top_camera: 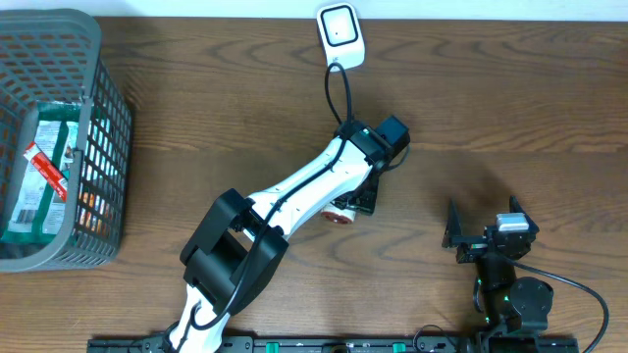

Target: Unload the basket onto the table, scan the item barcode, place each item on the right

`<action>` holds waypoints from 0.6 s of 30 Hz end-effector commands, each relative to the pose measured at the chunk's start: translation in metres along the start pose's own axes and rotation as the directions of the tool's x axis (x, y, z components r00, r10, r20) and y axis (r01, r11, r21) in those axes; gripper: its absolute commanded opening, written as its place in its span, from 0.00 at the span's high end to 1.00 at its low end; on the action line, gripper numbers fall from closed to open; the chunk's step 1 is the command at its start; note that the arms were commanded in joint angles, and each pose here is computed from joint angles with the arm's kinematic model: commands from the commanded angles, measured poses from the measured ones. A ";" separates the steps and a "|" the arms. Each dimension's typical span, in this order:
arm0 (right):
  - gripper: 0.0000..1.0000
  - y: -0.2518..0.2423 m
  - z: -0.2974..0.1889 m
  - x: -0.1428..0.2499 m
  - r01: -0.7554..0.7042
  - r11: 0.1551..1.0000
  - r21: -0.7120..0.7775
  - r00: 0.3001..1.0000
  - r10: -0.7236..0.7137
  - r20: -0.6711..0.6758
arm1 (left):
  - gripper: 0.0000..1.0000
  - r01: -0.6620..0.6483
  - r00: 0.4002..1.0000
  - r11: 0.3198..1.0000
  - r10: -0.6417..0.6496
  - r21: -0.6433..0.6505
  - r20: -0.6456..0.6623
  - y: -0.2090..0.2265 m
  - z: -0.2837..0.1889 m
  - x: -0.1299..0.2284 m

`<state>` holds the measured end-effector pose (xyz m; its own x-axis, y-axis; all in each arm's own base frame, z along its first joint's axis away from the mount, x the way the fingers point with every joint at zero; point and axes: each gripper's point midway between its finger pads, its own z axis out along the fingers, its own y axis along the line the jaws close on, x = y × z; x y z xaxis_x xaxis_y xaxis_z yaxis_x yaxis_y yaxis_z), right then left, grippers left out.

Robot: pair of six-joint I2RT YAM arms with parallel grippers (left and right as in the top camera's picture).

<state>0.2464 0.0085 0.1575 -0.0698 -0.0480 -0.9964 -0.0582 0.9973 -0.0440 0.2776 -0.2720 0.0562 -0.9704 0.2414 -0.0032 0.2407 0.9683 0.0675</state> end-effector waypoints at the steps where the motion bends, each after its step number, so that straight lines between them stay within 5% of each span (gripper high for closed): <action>1: 0.01 -0.003 0.000 0.000 0.011 1.000 0.011 1.000 -0.011 0.000 | 0.38 0.018 0.997 0.999 -0.016 -0.027 0.077 0.012 -0.020 -0.013; 7: 0.01 -0.003 0.000 0.000 0.011 1.000 0.011 1.000 -0.011 0.000 | 0.46 0.039 0.997 0.985 -0.029 0.167 -0.066 -0.009 -0.023 0.006; 9: 0.01 -0.003 0.000 0.000 0.011 1.000 0.011 1.000 -0.011 0.000 | 0.46 -0.025 1.000 0.995 0.025 0.095 0.000 -0.002 -0.021 -0.002; 12: 0.01 -0.003 0.000 0.000 0.011 1.000 0.011 1.000 -0.011 0.000 | 0.45 0.072 0.994 0.997 -0.070 -0.013 0.078 0.027 -0.021 -0.022; 16: 0.01 -0.003 0.000 0.000 0.011 1.000 0.011 1.000 -0.011 0.000 | 0.46 0.069 0.995 0.911 -0.035 0.406 -0.089 -0.032 -0.032 -0.011; 18: 0.01 -0.003 0.000 0.000 0.011 1.000 0.011 1.000 -0.011 0.000 | 0.45 0.029 0.998 0.907 -0.001 0.420 -0.066 -0.034 -0.034 -0.013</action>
<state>0.2464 0.0085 0.1575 -0.0698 -0.0480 -0.9964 -0.0582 0.9973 -0.0440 0.2932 -0.2861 0.0586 -0.9838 0.1747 0.0396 0.1660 0.9723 -0.1646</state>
